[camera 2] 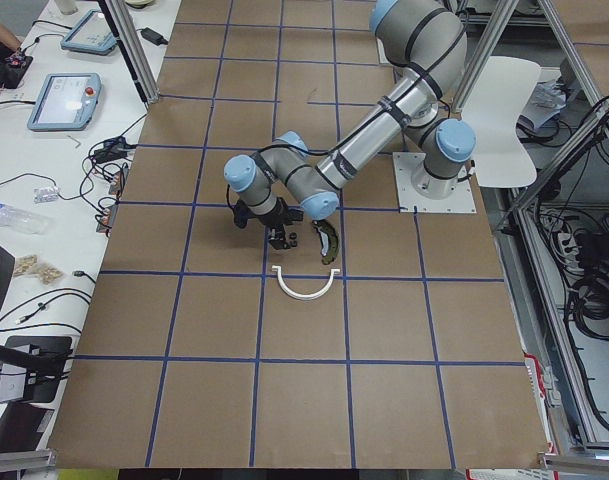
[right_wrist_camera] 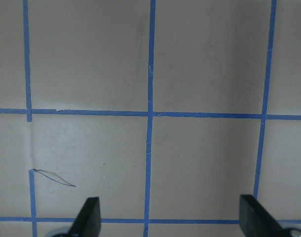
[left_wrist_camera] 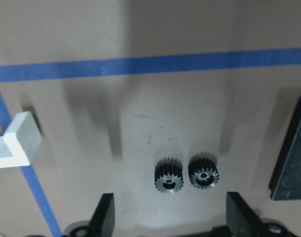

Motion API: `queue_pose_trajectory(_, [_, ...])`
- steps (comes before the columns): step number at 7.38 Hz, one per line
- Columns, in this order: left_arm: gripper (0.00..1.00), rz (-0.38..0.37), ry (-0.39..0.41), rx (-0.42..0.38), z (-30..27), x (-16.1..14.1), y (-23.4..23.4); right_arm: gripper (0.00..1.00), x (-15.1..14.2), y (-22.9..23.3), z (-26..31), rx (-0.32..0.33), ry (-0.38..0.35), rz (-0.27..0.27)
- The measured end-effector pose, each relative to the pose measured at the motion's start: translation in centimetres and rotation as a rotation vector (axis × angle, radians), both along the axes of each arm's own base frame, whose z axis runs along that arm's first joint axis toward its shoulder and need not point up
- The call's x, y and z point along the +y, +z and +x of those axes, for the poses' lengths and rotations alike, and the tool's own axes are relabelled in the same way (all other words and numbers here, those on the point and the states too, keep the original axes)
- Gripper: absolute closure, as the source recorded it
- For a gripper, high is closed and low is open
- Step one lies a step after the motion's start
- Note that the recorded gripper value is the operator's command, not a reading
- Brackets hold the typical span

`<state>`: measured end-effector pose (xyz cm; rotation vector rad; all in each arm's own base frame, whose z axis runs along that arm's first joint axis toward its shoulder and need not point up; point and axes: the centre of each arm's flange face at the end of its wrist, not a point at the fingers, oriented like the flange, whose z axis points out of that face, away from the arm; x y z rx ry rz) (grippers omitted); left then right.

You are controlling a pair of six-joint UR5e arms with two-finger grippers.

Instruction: Place bearing gear from tray to pile

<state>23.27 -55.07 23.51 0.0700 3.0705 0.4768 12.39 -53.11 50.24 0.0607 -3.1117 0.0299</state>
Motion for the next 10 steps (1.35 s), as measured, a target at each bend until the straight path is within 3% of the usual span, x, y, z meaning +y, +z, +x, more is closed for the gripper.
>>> queue_pose_trajectory(2, [0.0,-0.068,0.011,0.003,-2.7,-2.1,7.9,0.0,0.1,0.3,-0.1,0.0,0.0,-0.009])
queue_pose_trajectory(5, [0.0,-0.171,-0.021,-0.037,-16.2,-5.0,18.2,0.0,0.7,1.2,0.1,-0.007,-0.004,-0.024])
queue_pose_trajectory(7, [0.0,-0.246,-0.027,0.004,-25.8,-3.5,22.5,0.0,1.4,1.9,0.2,-0.006,-0.006,-0.039])
queue_pose_trajectory(10, [0.0,-0.276,-0.101,0.045,-36.6,0.9,25.3,0.0,2.2,2.1,0.3,-0.015,-0.008,-0.044])
